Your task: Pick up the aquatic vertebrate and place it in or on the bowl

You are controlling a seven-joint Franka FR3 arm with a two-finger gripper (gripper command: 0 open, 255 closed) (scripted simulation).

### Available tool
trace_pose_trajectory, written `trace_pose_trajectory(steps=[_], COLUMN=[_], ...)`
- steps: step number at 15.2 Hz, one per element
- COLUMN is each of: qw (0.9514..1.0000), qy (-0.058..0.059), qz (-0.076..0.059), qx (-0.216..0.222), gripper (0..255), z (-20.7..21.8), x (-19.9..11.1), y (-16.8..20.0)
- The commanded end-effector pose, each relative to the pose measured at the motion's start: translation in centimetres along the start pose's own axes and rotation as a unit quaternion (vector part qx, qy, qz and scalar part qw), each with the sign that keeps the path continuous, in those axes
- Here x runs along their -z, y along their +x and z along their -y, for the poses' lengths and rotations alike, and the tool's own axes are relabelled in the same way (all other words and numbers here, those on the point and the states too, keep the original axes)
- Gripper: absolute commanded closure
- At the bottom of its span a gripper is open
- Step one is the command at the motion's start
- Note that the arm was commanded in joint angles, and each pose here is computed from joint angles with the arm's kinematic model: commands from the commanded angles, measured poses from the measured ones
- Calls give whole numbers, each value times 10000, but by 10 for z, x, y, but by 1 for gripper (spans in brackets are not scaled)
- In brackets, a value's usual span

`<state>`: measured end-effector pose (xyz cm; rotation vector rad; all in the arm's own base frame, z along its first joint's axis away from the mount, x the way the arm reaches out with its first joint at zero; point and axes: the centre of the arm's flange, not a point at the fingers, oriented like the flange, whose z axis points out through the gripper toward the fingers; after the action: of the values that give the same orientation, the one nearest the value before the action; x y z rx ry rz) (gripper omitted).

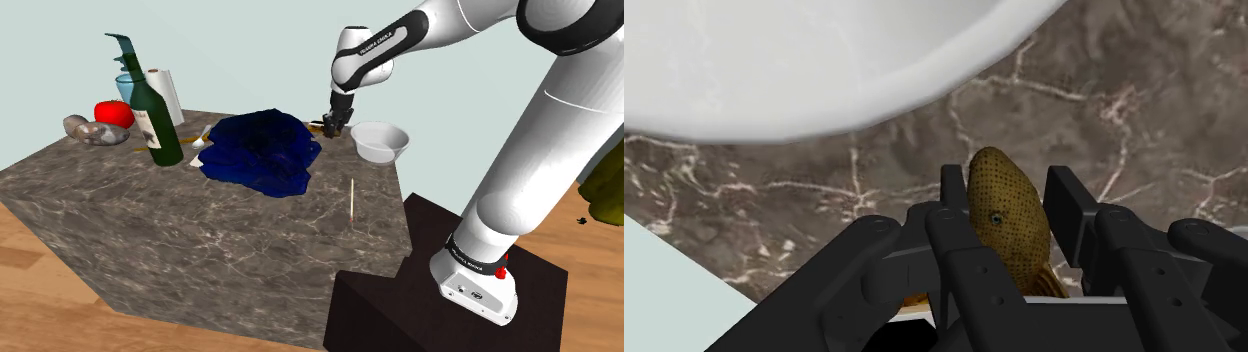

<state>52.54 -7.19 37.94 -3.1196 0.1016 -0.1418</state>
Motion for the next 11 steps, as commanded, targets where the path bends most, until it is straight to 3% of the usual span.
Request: trace_pose_trajectory(steps=[1, 11], qw=[10000, 10000], qy=[0, 0], qz=[2, 2], qx=[0, 0], gripper=[255, 255], z=[-1, 0], x=[11, 63], y=[1, 6])
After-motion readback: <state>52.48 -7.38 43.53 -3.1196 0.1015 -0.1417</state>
